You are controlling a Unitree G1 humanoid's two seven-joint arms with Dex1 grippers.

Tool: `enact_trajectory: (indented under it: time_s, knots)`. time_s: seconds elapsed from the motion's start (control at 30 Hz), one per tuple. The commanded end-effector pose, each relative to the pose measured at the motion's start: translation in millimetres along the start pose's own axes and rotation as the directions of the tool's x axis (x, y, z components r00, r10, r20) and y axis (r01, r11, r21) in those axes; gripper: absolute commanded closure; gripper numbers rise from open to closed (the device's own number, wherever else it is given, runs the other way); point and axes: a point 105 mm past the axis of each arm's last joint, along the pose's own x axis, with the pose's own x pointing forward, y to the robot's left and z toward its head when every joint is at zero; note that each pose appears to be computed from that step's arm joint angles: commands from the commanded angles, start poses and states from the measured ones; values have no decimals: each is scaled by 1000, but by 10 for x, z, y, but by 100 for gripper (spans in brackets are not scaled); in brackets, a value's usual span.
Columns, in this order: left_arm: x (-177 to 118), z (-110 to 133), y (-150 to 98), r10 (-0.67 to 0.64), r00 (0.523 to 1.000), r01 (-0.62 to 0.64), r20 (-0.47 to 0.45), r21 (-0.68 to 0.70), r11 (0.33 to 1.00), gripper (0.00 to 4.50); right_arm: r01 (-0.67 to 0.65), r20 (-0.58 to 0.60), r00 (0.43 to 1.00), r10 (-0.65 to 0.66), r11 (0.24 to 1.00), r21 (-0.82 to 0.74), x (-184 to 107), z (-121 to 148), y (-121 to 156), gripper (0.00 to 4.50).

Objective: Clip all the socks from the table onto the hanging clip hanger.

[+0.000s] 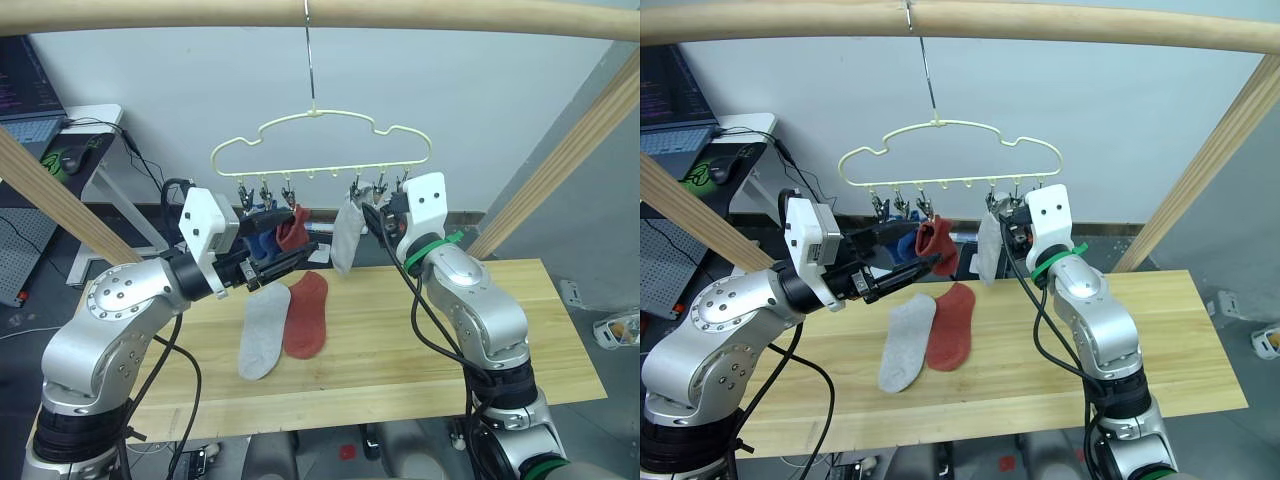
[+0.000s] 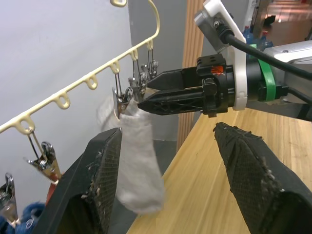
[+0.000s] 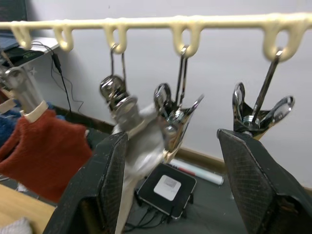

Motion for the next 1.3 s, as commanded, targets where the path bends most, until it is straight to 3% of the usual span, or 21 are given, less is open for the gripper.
enact_trajectory:
  time_s: [0.03,0.5,0.6,0.7,1.3]
  knots:
    - [7,64,-24,-14,1000,14,12,30,999,125,13,69,998,-13,1000,-12,12,154,-43,145]
    - [5,38,-9,-12,1000,12,6,31,999,125,19,97,995,-15,999,-35,172,193,-66,145]
    - [-1,34,-13,-12,1000,12,5,32,999,125,24,103,994,-21,999,-34,186,205,-68,212]
    - [-5,28,-12,-10,1000,10,3,31,999,125,26,106,994,-22,999,-35,192,209,-64,310]
    - [-7,-9,-19,-7,1000,7,-2,25,1000,125,70,105,992,-66,997,-30,259,255,-80,310]
